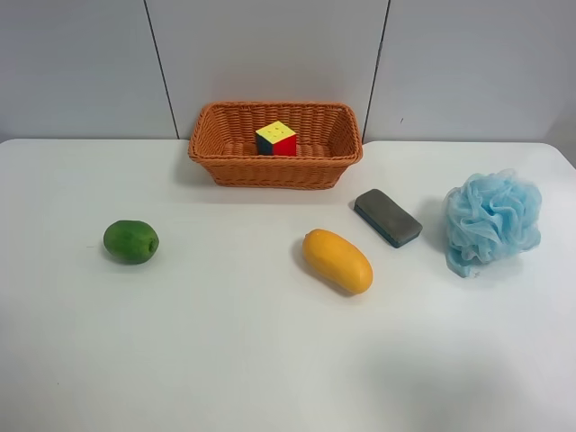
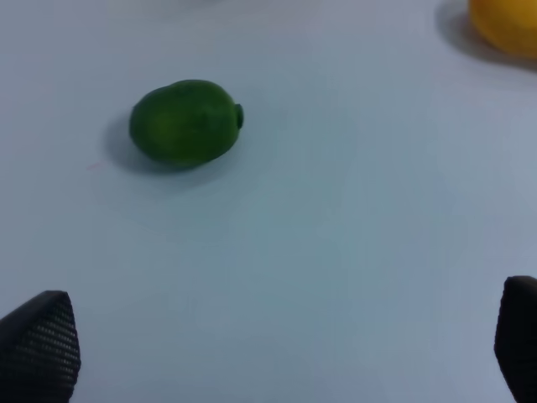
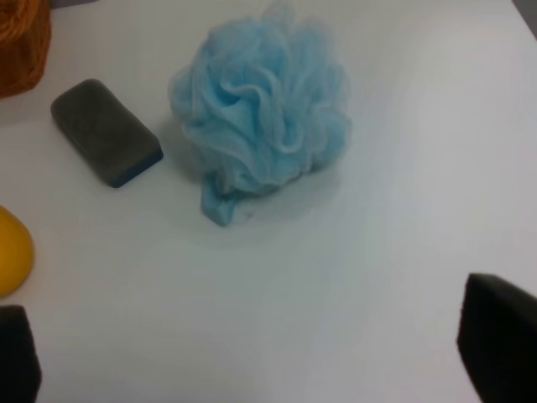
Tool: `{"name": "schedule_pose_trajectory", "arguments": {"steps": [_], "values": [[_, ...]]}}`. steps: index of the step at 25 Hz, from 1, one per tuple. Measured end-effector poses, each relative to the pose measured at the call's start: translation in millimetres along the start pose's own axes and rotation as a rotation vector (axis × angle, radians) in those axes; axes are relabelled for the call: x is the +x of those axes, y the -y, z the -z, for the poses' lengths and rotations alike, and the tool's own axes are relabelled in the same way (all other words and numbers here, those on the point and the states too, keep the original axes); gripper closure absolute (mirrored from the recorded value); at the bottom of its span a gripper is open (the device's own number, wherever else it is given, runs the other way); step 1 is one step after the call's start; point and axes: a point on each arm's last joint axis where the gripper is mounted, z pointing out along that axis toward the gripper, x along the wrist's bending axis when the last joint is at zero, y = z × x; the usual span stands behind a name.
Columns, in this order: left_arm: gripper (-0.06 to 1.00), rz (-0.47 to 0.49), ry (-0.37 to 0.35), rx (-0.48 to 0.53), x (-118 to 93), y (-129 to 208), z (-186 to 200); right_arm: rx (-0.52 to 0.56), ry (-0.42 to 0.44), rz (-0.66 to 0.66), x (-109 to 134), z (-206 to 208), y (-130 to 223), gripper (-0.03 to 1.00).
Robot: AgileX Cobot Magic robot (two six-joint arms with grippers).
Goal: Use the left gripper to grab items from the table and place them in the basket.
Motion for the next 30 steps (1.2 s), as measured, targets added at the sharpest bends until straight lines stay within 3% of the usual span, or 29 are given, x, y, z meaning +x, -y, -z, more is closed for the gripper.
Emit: {"name": "schedule_pose_trajectory", "arguments": {"steps": [8, 12, 23, 30], "values": [[-0.05, 0.112, -0.195, -0.070, 5, 46, 11, 0.000, 0.000, 0.000, 0, 0, 0, -0.02], [-0.05, 0.153, -0.256, -0.075, 2, 63, 12, 0.000, 0.000, 0.000, 0, 0, 0, -0.02], [-0.05, 0.123, -0.299, -0.242, -9, 78, 32, 0.000, 0.000, 0.000, 0, 0, 0, -0.02], [-0.05, 0.120, -0.301, -0.248, -10, 79, 33, 0.000, 0.000, 0.000, 0, 0, 0, -0.02]]}}
